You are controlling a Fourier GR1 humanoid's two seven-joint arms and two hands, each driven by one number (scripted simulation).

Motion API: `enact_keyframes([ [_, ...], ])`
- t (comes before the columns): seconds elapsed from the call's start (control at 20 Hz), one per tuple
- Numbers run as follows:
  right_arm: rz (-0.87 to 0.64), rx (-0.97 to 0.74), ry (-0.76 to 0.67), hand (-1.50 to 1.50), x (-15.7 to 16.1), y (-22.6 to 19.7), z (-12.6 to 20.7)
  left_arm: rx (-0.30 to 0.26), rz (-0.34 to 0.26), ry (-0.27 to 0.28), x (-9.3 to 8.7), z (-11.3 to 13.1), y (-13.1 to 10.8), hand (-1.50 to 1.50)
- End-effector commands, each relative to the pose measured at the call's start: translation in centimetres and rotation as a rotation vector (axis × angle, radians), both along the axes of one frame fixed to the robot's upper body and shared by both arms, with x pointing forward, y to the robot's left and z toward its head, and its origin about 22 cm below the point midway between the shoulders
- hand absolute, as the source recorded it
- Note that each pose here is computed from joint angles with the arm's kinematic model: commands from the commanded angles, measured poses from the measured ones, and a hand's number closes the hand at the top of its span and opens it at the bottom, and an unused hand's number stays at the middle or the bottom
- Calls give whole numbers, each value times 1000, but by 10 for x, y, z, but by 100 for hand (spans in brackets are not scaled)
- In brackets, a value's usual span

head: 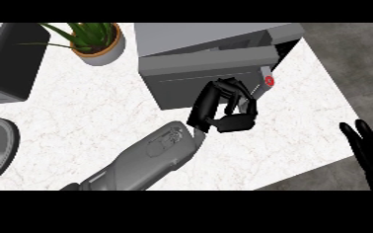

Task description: Pick up the milk, place it into the microwave and close the microwave

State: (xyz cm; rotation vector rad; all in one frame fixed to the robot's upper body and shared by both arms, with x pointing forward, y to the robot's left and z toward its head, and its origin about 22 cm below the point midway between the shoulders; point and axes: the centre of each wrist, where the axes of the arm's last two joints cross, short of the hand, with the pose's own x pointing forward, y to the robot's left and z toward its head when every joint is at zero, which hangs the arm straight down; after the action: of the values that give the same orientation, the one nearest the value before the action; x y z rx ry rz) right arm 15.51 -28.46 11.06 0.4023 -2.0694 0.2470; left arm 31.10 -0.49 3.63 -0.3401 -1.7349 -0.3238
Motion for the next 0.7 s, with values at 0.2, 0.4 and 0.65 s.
enact_keyframes([
  [0.2, 49, -6, -17, -150, 2, -1, 16, -93, 79, -24, 27, 17, 3, 150],
  [0.4, 49, -16, -32, -150, 4, -3, 22, -101, 98, -25, 38, 19, 7, 150],
  [0.65, 59, -6, -45, -150, 5, -3, 28, -115, 107, -39, 40, 17, 7, 150],
])
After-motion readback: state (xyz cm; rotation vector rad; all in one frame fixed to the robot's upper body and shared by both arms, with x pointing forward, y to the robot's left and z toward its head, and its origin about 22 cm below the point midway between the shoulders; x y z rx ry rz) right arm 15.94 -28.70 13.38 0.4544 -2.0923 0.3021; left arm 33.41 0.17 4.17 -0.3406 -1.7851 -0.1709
